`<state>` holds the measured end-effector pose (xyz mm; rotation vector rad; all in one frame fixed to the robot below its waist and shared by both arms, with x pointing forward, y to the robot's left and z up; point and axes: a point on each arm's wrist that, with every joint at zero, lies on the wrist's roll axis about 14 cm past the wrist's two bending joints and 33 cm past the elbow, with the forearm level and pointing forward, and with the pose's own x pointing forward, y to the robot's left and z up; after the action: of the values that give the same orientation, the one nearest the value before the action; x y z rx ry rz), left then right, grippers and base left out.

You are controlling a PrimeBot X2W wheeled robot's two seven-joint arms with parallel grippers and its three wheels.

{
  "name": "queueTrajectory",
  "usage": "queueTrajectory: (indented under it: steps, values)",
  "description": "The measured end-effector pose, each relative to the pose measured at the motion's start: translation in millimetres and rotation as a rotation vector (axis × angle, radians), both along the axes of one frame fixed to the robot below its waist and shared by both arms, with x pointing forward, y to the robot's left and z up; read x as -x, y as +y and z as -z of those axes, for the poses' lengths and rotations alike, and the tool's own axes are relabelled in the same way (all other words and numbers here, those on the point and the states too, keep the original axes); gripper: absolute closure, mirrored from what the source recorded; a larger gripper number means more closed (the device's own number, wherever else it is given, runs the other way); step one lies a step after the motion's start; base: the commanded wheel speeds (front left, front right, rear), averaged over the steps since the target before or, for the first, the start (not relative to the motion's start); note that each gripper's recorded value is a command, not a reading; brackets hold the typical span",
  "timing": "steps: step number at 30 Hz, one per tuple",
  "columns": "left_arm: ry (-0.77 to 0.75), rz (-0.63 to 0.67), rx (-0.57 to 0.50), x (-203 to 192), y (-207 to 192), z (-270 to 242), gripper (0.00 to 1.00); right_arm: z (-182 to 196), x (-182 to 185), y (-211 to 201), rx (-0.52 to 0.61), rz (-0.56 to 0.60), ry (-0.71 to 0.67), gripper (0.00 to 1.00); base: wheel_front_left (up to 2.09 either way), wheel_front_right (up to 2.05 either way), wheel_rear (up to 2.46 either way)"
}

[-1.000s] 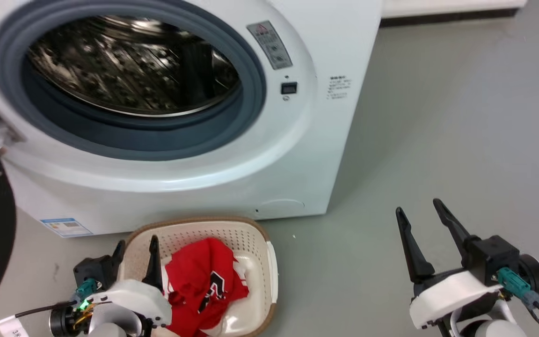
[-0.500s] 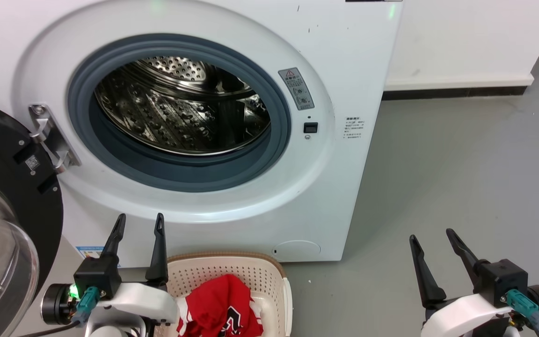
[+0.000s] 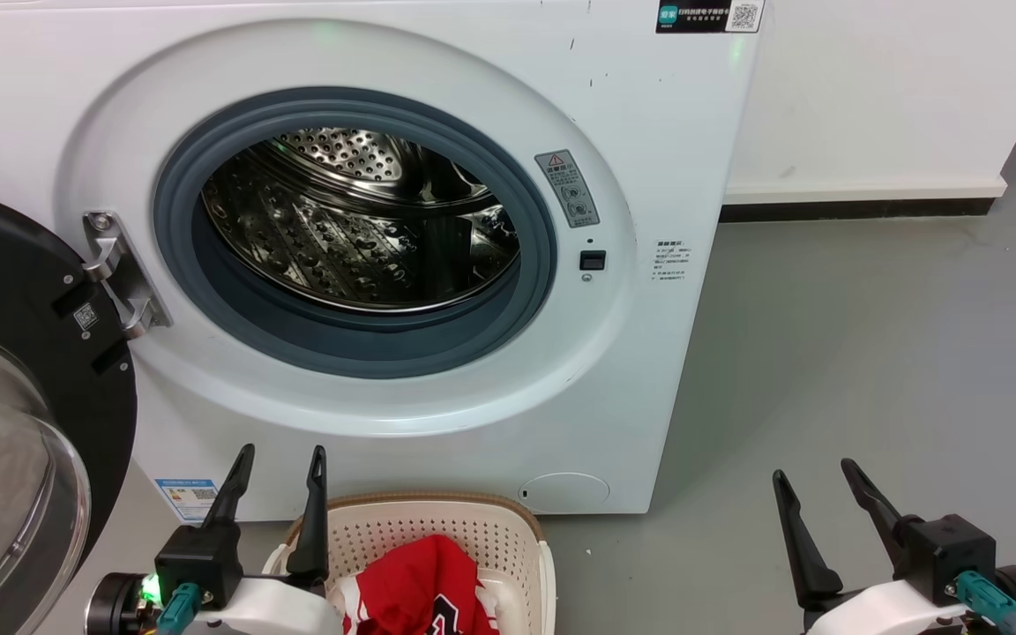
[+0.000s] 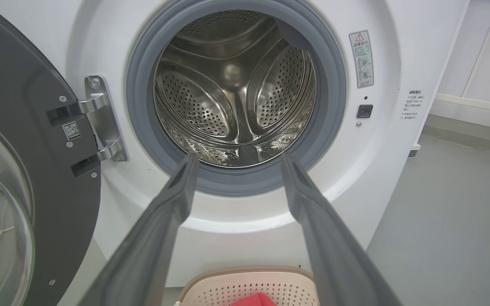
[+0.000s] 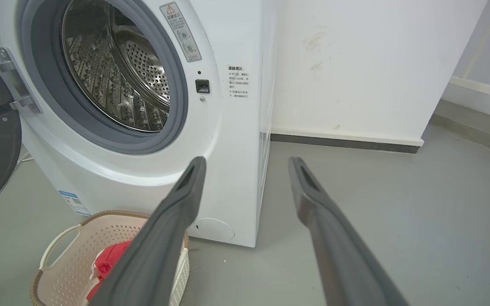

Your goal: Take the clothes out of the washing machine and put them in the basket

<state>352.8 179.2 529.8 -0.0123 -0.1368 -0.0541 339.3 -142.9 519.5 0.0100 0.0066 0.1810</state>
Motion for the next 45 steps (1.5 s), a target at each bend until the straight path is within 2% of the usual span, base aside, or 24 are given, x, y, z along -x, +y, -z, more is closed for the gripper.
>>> queueTrajectory:
  steps: [14,15,20,45]
  values:
    - [0.013,-0.007,-0.009,-3,3,2,0.00,2,0,1,-0.004,-0.001,0.007,0.00,0.00,0.00,0.00]
    - [0.014,-0.007,-0.010,-3,3,2,1.00,2,0,1,-0.006,-0.001,0.008,1.00,0.00,0.00,0.00]
    - [0.087,-0.014,0.014,2,5,23,1.00,16,4,0,-0.028,0.002,0.054,1.00,0.00,0.00,0.00]
    - [0.159,-0.055,0.495,-5,17,33,1.00,20,-8,-13,-0.504,0.051,0.118,1.00,0.00,0.00,0.00]
